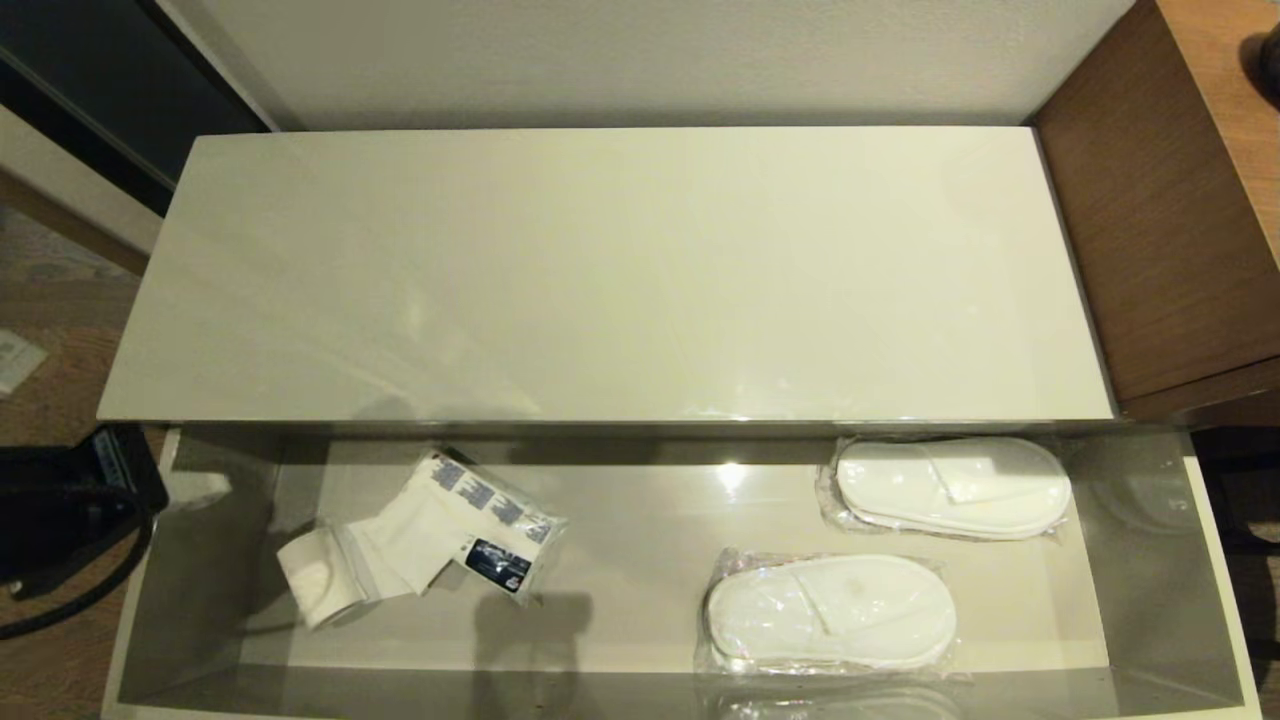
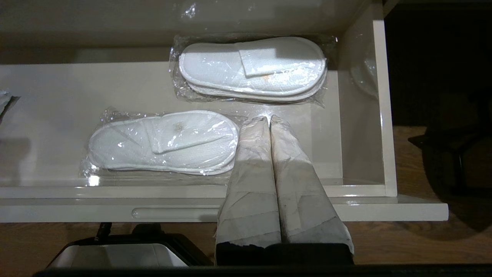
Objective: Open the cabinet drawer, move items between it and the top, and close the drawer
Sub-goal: Take out the roll paper from the drawer
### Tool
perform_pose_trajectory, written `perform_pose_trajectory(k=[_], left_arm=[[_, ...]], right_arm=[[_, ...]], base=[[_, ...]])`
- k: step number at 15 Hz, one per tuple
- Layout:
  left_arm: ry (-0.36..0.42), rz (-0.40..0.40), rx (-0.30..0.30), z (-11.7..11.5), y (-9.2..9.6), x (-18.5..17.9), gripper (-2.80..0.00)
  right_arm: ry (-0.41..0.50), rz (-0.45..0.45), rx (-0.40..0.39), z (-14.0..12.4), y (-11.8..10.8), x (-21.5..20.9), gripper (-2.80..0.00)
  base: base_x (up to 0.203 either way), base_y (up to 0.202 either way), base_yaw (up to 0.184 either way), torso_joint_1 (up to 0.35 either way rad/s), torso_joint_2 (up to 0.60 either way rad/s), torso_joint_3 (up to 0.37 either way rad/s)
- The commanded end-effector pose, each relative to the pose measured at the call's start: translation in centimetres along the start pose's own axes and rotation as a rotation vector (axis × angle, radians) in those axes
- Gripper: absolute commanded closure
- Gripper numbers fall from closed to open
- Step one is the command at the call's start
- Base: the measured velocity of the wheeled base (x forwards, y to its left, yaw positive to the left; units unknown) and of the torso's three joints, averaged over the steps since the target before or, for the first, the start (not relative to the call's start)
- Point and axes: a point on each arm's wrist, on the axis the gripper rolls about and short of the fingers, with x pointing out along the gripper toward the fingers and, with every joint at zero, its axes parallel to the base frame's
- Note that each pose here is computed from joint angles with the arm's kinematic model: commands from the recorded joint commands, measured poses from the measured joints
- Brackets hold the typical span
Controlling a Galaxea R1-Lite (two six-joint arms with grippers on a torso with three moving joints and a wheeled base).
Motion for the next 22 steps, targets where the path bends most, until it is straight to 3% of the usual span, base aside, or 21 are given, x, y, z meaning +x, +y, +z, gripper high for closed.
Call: perform_pose_trajectory(k=[1,8,12,16,21,22], left_arm=[[0.061,0.028,-0.012,-1.5,0.7,0.1,0.0],[0.279,0.178,-0.127,-3.9,3.6,4.8,0.0],[0.289,0.194,-0.172,-3.9,4.2,6.3,0.0],[0.344,0.268,-0.301,-3.6,5.3,8.9,0.0],[0.383,0.296,-0.322,-3.2,6.0,11.3,0.0],[0.379,0.292,-0.321,-3.1,6.0,11.5,-2.8]], right_arm=[[0.002,0.0,0.0,0.0,0.0,0.0,0.0],[0.0,0.0,0.0,0.0,0.0,0.0,0.0],[0.001,0.0,0.0,0.0,0.0,0.0,0.0],[0.002,0.0,0.0,0.0,0.0,0.0,0.0],[0.0,0.0,0.0,0.0,0.0,0.0,0.0],[0.002,0.0,0.0,0.0,0.0,0.0,0.0]], base=[[0.0,0.0,0.0,0.0,0.0,0.0],[0.0,0.0,0.0,0.0,0.0,0.0],[0.0,0.0,0.0,0.0,0.0,0.0],[0.0,0.0,0.0,0.0,0.0,0.0],[0.0,0.0,0.0,0.0,0.0,0.0],[0.0,0.0,0.0,0.0,0.0,0.0]])
